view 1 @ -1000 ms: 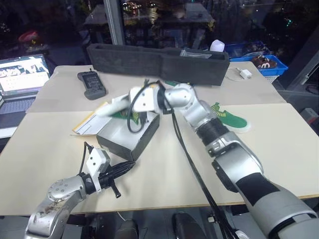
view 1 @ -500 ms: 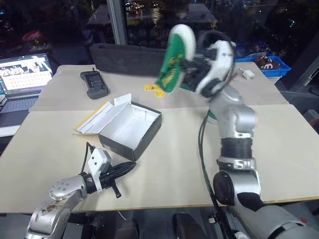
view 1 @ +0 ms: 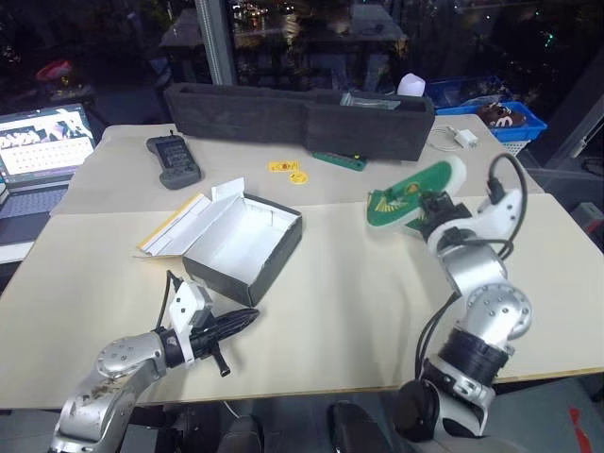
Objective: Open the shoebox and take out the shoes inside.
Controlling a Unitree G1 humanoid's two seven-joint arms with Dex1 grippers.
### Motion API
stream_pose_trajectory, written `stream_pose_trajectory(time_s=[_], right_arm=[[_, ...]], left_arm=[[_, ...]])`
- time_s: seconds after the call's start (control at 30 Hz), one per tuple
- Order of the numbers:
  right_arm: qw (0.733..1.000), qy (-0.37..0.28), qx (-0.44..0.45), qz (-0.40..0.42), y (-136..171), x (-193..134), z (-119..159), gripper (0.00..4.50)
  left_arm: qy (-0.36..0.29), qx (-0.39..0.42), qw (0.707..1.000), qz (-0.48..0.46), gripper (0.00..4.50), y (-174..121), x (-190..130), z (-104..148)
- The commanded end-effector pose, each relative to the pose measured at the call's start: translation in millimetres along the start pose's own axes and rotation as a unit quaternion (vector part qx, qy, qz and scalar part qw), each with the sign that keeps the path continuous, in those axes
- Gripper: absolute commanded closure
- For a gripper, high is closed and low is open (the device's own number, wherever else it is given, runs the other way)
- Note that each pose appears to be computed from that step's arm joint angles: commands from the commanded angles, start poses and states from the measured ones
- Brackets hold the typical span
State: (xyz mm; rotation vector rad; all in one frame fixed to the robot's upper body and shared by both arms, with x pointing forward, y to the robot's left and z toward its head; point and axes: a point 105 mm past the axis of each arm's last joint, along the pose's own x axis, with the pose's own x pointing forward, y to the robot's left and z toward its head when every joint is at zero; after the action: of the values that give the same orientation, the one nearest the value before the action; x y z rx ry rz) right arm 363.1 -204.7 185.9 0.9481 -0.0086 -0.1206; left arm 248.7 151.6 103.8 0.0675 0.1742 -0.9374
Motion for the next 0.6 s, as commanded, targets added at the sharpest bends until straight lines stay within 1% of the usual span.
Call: stream_pose_trajectory(time_s=[0.03, 0.17, 0.37, 0.47, 0.6], right_arm=[[0.991, 0.038, 0.128, -0.023, -11, -16, -49, 3.54], [0.985, 0.048, 0.158, -0.058, -27, -22, -62, 3.54], [0.974, 0.041, 0.196, -0.104, -51, -16, -66, 3.54], [0.972, 0.037, 0.203, -0.108, -56, -8, -62, 3.54], [0.968, 0.038, 0.215, -0.126, -64, -7, -63, 3.54]], left_arm=[[-0.001, 0.012, 1.0, -0.008, 4.5, -1, -1, 5], [0.0, 0.013, 1.0, -0.009, 4.5, -1, -1, 5], [0.0, 0.014, 1.0, -0.01, 4.5, 0, -1, 6], [-0.001, 0.015, 1.0, -0.009, 4.5, 0, 0, 7], [-0.002, 0.016, 1.0, -0.008, 4.5, 0, 0, 8]])
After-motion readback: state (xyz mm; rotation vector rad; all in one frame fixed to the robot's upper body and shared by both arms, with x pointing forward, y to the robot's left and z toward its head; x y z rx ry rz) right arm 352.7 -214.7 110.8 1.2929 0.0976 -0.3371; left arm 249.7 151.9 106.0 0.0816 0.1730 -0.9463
